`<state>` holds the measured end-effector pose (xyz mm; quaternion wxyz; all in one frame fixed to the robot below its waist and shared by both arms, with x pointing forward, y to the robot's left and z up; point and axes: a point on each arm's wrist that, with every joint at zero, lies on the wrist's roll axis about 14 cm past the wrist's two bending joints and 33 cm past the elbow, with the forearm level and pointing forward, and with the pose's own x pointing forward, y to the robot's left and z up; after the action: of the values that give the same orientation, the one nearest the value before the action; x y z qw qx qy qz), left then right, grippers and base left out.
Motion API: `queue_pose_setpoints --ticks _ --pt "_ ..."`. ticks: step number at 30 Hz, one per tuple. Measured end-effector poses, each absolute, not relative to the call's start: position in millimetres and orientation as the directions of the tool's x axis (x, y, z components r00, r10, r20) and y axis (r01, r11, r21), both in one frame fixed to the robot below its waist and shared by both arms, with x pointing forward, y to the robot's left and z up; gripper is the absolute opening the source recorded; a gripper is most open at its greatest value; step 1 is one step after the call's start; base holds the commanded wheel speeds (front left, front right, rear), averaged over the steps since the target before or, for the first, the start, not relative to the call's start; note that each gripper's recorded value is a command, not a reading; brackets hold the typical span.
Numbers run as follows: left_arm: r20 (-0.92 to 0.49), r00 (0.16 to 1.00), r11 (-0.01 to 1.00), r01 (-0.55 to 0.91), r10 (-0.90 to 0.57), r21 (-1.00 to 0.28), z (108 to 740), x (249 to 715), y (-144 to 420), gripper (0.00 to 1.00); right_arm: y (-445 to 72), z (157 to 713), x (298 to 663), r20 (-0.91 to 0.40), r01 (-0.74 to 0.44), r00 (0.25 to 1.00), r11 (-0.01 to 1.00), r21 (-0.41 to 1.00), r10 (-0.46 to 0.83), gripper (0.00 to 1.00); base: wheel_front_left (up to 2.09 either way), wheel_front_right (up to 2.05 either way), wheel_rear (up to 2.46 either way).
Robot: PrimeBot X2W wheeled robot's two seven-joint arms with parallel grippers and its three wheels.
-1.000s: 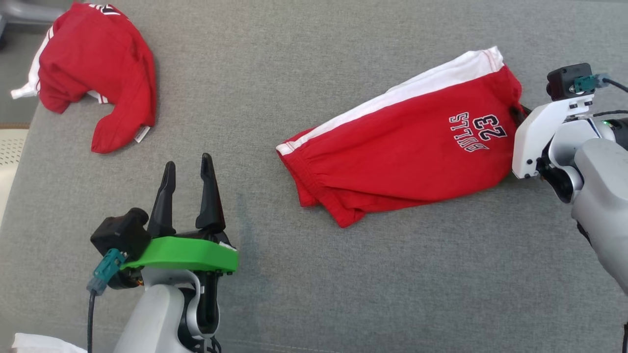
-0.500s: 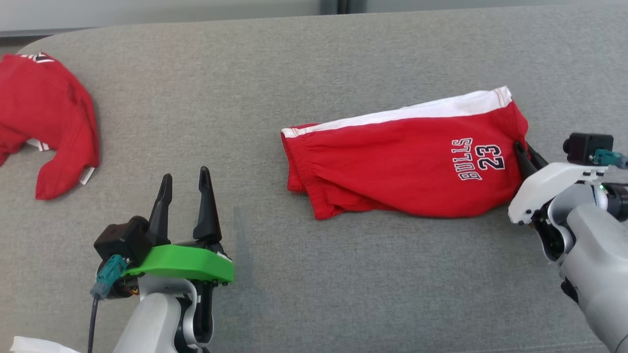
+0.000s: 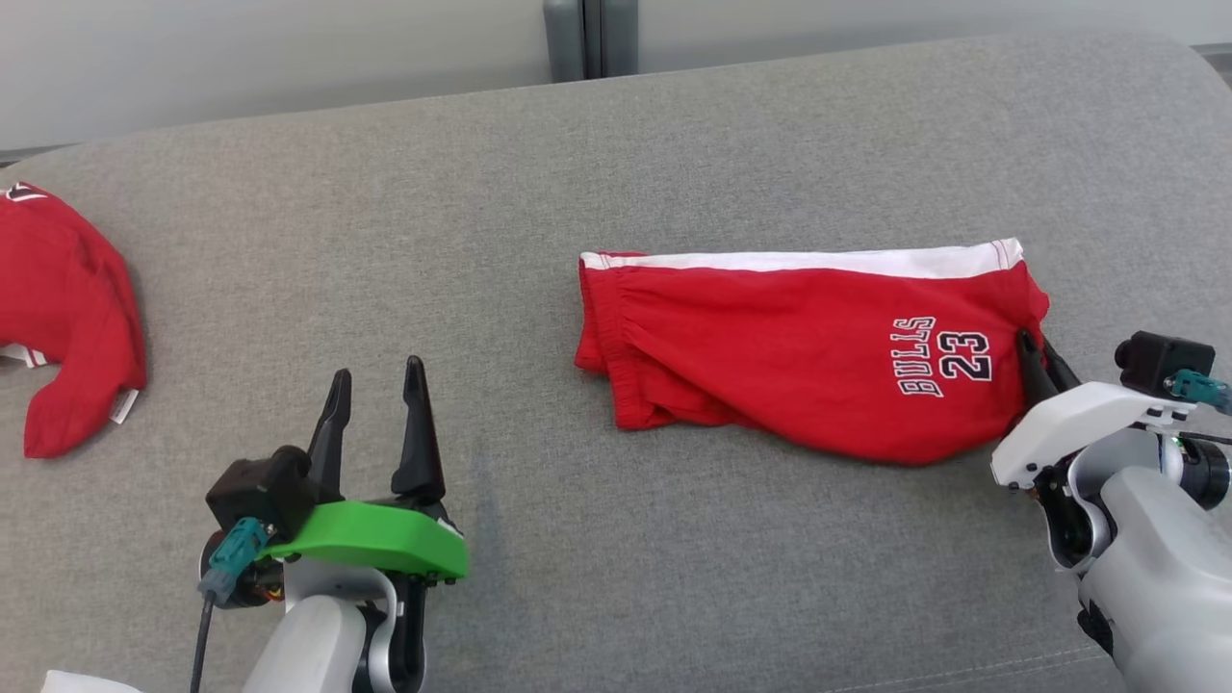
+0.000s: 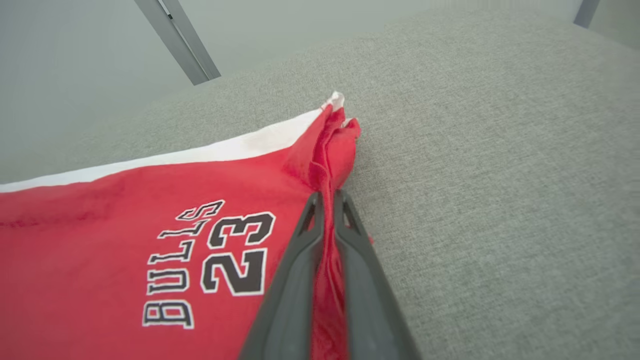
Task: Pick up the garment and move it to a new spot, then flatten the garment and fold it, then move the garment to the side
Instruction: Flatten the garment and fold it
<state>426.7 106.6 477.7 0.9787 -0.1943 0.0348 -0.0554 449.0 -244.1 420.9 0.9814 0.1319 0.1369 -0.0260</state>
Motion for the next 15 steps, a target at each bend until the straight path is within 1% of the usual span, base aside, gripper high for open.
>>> queue_pose_setpoints --ticks 3,7,11,15 --pt "-0.047 0.992 0.920 0.088 -0.114 -0.382 478.4 423.9 109.6 1.00 -235.5 429.7 456.8 -0.247 0.055 0.969 0.968 0.244 0.007 0.00 0.00 0.00 0.00" --pt "-0.047 0.994 0.918 0.072 -0.098 -0.390 479.9 419.0 114.1 1.00 -211.0 452.2 477.6 -0.197 -0.029 0.978 0.973 0.227 0.075 0.00 0.00 0.00 0.00" --pt "-0.042 0.996 0.916 0.057 -0.080 -0.397 482.5 413.1 119.6 1.00 -161.5 476.7 494.7 -0.151 -0.157 0.970 0.962 0.224 0.193 0.00 0.00 0.00 0.00" --pt "-0.036 0.997 0.913 0.043 -0.063 -0.405 485.8 407.1 124.1 1.00 -96.7 491.3 494.8 -0.135 -0.302 0.931 0.924 0.236 0.339 0.00 0.00 0.00 0.00"
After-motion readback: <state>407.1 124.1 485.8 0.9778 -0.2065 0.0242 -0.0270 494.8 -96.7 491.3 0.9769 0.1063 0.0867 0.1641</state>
